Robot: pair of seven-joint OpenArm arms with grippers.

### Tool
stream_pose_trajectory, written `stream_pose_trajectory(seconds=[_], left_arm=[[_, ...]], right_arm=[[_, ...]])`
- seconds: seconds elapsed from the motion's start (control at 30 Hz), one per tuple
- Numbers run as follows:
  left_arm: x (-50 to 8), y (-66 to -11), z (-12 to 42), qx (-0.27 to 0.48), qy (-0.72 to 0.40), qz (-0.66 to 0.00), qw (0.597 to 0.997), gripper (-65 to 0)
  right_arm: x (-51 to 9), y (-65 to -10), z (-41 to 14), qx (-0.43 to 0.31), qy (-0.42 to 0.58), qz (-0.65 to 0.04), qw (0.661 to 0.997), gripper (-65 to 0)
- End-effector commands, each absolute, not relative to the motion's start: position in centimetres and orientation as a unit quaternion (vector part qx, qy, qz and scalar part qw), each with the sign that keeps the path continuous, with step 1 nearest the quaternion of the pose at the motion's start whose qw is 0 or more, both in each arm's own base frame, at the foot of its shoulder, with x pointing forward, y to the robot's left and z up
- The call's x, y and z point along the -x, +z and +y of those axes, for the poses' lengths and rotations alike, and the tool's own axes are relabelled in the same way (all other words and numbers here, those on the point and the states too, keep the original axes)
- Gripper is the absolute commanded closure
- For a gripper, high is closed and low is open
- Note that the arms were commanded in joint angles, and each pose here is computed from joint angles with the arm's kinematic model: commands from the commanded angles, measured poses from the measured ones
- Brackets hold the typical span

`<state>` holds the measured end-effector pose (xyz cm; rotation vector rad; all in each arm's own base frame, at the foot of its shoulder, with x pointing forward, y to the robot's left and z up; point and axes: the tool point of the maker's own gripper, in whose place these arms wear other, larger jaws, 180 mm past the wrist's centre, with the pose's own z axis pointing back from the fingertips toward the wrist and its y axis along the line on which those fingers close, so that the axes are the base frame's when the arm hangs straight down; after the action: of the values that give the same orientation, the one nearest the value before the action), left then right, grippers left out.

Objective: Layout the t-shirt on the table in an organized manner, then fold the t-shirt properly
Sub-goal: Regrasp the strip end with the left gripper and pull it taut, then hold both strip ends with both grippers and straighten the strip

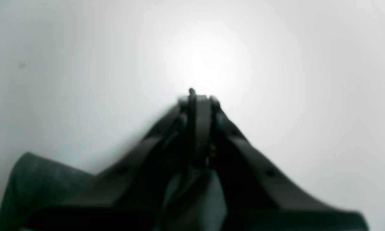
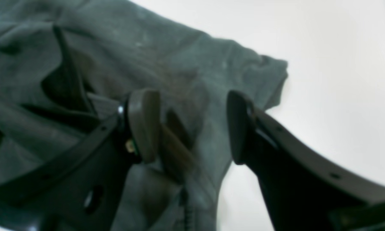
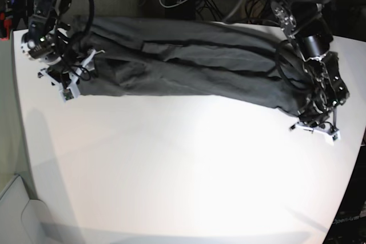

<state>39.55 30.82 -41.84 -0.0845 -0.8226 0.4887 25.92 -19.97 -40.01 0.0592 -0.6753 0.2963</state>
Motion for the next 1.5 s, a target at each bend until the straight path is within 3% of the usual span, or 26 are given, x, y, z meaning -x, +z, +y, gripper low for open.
stream_pose_trajectory(seconds=[0.0,0.33,0.63,0.97,1.47], left_arm=[[-41.0,-38.9,32.1,0.030,0.229,-0.434,0.871,-0.2],[-38.8,-33.7,32.2,-0.006,0.194,-0.444,0.875,-0.2],[-32.2,-29.5,33.9,-0.062,0.214,-0.440,0.870,-0.3],[-27.3,-32.5,34.3,-0.093,0.203,-0.389,0.894,-0.3],[-25.6,-37.4,35.0,-0.083,0.213,-0.337,0.913,-0.4]], right_arm=[[-26.8,-39.0,-20.1,-0.027,0.146,-0.350,0.925,-34.0],[-26.9,-38.9,-19.9,-0.029,0.145,-0.353,0.924,-34.0],[-27.4,-38.9,-19.9,-0.031,0.142,-0.357,0.923,-34.0],[-27.1,-39.3,-19.0,-0.044,0.138,-0.354,0.924,-34.0],[-27.0,-39.3,-19.3,-0.040,0.137,-0.352,0.925,-34.0]])
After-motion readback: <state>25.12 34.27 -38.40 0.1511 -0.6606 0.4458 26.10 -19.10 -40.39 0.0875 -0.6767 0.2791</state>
